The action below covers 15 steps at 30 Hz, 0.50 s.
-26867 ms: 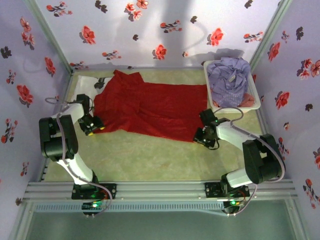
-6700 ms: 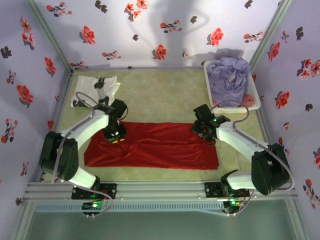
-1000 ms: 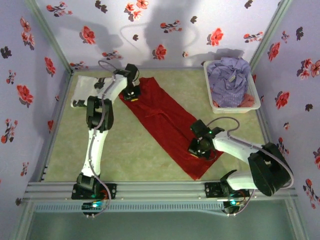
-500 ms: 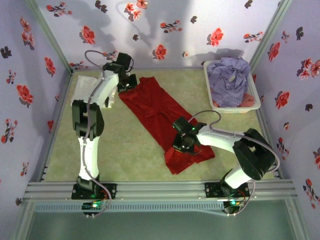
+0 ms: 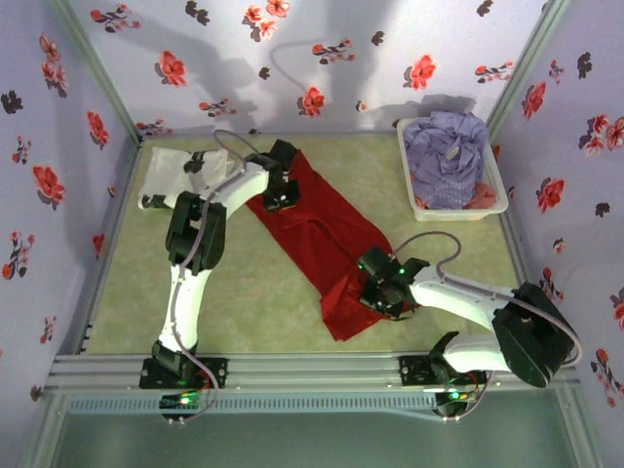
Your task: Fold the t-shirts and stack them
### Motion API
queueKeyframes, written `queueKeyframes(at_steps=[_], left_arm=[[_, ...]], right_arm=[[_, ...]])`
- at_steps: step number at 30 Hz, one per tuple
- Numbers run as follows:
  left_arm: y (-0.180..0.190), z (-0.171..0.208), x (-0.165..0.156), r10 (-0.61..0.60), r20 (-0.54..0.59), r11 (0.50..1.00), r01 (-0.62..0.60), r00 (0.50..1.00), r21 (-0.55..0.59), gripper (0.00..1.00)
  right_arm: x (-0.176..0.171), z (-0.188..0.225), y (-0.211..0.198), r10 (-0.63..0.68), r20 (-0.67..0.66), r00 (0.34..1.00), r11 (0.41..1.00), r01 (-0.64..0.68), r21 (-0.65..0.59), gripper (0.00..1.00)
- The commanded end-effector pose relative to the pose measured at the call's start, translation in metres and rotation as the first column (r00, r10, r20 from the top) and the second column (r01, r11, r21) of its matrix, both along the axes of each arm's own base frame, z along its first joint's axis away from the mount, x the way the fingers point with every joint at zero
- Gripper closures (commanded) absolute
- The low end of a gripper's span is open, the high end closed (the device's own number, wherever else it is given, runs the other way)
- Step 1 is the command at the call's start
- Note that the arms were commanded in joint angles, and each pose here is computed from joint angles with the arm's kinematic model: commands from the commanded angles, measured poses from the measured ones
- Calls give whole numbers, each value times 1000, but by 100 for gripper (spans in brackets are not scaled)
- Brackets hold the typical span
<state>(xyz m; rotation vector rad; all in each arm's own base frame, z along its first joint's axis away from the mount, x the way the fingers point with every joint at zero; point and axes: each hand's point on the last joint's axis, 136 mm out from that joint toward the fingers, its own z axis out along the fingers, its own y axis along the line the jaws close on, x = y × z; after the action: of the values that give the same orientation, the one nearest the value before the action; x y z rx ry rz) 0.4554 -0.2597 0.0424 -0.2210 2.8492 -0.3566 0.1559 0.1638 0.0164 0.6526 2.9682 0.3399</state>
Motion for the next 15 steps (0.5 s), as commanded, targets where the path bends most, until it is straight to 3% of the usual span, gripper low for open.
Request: queueKeyframes(at_steps=[1,8,15], left_arm=[[7,-10,11,70,14,998,-70,997,-5,100],[13,-40,18,60,-44,997,-58,997,42,100],[5,-45,54,35,-10,999,-35,999,-21,100]], right_arm=[[-10,-10,-11,-49,-31,998,999,49,-16,98],[-19,-8,-10,-50,-52,997,999,51,7,98],[-18,-5,5,-45,-44,998,998,47,41,98]])
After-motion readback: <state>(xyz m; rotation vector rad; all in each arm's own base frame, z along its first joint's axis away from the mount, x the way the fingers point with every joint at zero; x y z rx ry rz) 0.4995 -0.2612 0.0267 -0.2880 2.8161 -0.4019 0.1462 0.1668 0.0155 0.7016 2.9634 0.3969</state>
